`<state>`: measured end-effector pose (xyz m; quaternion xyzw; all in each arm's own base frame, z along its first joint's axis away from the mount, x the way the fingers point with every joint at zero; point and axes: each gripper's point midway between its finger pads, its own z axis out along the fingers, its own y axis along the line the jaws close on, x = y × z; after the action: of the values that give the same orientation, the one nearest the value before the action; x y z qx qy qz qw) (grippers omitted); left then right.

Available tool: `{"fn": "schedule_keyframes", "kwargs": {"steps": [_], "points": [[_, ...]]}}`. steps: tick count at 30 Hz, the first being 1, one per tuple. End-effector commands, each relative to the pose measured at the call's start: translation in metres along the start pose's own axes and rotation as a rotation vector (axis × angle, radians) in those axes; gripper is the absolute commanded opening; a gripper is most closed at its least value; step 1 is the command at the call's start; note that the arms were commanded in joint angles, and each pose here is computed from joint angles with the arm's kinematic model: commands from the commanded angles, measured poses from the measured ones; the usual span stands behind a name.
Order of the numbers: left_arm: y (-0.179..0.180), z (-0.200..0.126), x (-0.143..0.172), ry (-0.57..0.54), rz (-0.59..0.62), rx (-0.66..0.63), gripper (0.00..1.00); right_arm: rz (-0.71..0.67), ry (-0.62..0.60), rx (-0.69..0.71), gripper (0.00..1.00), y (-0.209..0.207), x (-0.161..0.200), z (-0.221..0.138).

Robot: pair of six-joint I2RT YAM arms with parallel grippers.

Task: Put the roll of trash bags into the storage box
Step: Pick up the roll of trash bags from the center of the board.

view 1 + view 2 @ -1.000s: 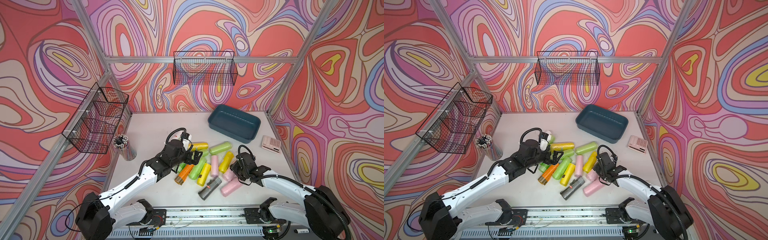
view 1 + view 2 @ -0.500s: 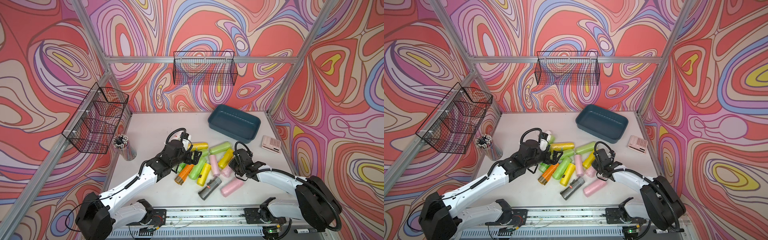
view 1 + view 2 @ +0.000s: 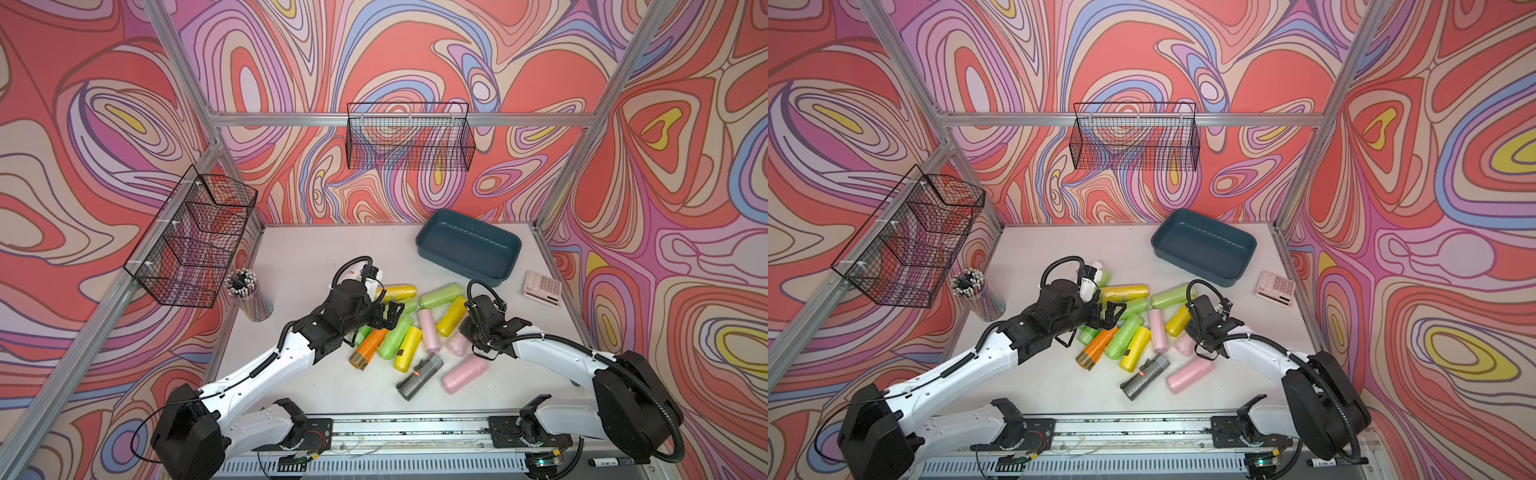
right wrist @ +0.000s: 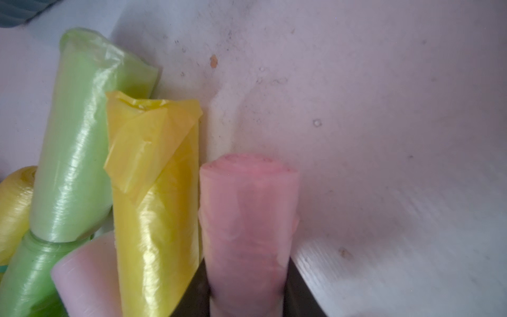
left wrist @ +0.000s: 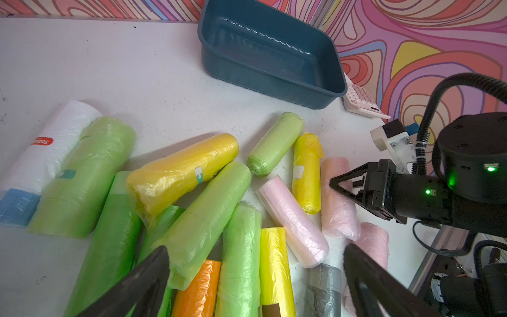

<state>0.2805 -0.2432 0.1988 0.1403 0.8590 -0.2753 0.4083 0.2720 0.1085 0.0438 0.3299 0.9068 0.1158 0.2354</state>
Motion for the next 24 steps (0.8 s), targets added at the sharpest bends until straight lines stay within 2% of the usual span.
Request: {"fn": "schedule_keyframes", "kwargs": {"steps": [1, 9, 17, 24], "points": [[-0.005, 0.001, -0.002, -0.005, -0.012, 0.017, 1.00, -0.024, -0.068, 0.010, 0.07, 0.008, -0.019, -0.016], [-0.011, 0.001, -0.002, 0.001, -0.054, 0.050, 1.00, -0.112, -0.166, 0.016, 0.01, 0.032, -0.051, -0.039], [-0.014, -0.004, -0.008, -0.002, -0.055, 0.052, 1.00, -0.240, -0.313, 0.022, 0.00, 0.092, -0.108, -0.066], [-0.033, -0.005, -0.017, -0.009, -0.087, 0.126, 1.00, -0.305, -0.414, 0.026, 0.00, 0.140, -0.165, -0.081]]}}
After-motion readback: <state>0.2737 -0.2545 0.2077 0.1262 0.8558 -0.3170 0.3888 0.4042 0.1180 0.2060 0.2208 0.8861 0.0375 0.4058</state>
